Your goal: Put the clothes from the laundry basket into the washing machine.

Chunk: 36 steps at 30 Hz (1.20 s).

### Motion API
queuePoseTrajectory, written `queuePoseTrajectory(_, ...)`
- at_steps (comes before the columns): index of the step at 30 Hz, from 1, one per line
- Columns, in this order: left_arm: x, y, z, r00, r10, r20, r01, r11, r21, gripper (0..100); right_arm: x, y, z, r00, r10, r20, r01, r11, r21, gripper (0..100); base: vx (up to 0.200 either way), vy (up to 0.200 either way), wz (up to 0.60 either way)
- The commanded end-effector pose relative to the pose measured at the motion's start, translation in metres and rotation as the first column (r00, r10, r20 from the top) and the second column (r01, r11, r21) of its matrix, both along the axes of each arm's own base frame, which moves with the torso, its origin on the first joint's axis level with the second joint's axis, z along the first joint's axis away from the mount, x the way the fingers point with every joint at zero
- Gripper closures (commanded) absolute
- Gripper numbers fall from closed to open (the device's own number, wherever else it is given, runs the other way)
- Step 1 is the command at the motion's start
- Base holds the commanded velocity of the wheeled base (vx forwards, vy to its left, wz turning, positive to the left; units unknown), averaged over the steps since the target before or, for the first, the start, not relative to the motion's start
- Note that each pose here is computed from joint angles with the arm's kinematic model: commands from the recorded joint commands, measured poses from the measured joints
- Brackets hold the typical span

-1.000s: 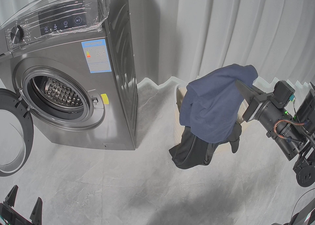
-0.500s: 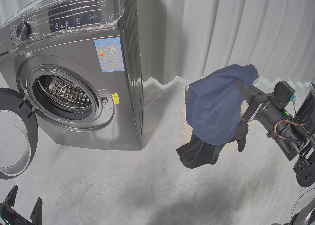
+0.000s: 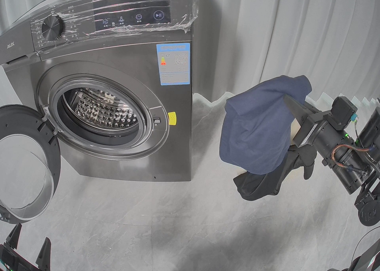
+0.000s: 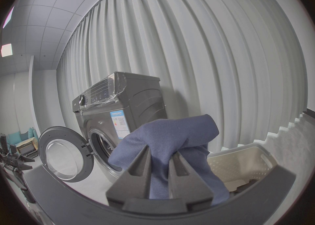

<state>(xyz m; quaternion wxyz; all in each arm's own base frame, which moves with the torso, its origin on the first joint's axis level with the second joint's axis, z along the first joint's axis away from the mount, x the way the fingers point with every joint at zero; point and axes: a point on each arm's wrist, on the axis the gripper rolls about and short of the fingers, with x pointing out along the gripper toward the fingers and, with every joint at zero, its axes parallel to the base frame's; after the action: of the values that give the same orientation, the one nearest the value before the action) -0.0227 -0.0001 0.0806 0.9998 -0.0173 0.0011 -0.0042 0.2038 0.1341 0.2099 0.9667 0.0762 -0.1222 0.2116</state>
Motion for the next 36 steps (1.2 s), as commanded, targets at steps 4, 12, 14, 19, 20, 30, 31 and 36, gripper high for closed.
queuePoseTrajectory(4,0.0,0.0,-0.004,1.0,-0.001,0.004,0.001,1.0,-0.001,0,-0.001,0.001,0.0,1.0,0.006,-0.006,-0.006,1.0,0.01,100,0.0,0.0,0.0)
queuePoseTrajectory(12,0.0,0.0,-0.004,1.0,-0.001,0.004,0.001,1.0,-0.001,0,-0.001,-0.002,-0.005,0.999,-0.03,-0.029,0.031,1.0,0.002,100,-0.2,0.0,0.0)
queuePoseTrajectory(14,0.0,0.0,-0.004,1.0,-0.001,0.004,0.001,1.0,-0.001,0,-0.001,-0.004,-0.008,0.997,-0.06,-0.044,0.06,0.998,0.0,100,-0.2,0.0,0.0)
queuePoseTrajectory(19,0.0,0.0,-0.004,1.0,-0.001,0.004,0.001,1.0,-0.001,0,0.0,-0.005,-0.009,0.991,-0.123,-0.059,0.123,0.992,0.005,100,-0.2,0.0,0.0)
queuePoseTrajectory(20,0.0,0.0,-0.004,1.0,-0.001,0.004,0.001,1.0,-0.001,0,0.0,-0.005,-0.01,0.99,-0.127,-0.063,0.128,0.992,0.003,100,0.0,0.0,0.0)
queuePoseTrajectory(30,0.0,0.0,-0.004,1.0,-0.001,0.004,0.001,1.0,-0.001,0,0.0,-0.004,-0.012,0.99,-0.125,-0.069,0.125,0.992,-0.003,100,0.0,0.1,0.0)
queuePoseTrajectory(31,0.0,0.0,-0.004,1.0,-0.001,0.004,0.001,1.0,-0.001,0,0.0,-0.004,-0.012,0.99,-0.124,-0.069,0.124,0.992,-0.001,100,0.0,0.2,0.0)
queuePoseTrajectory(36,0.0,0.0,-0.004,1.0,-0.001,0.004,0.001,1.0,-0.001,0,0.001,-0.004,-0.013,0.991,-0.117,-0.072,0.117,0.993,-0.006,100,0.0,0.2,0.0)
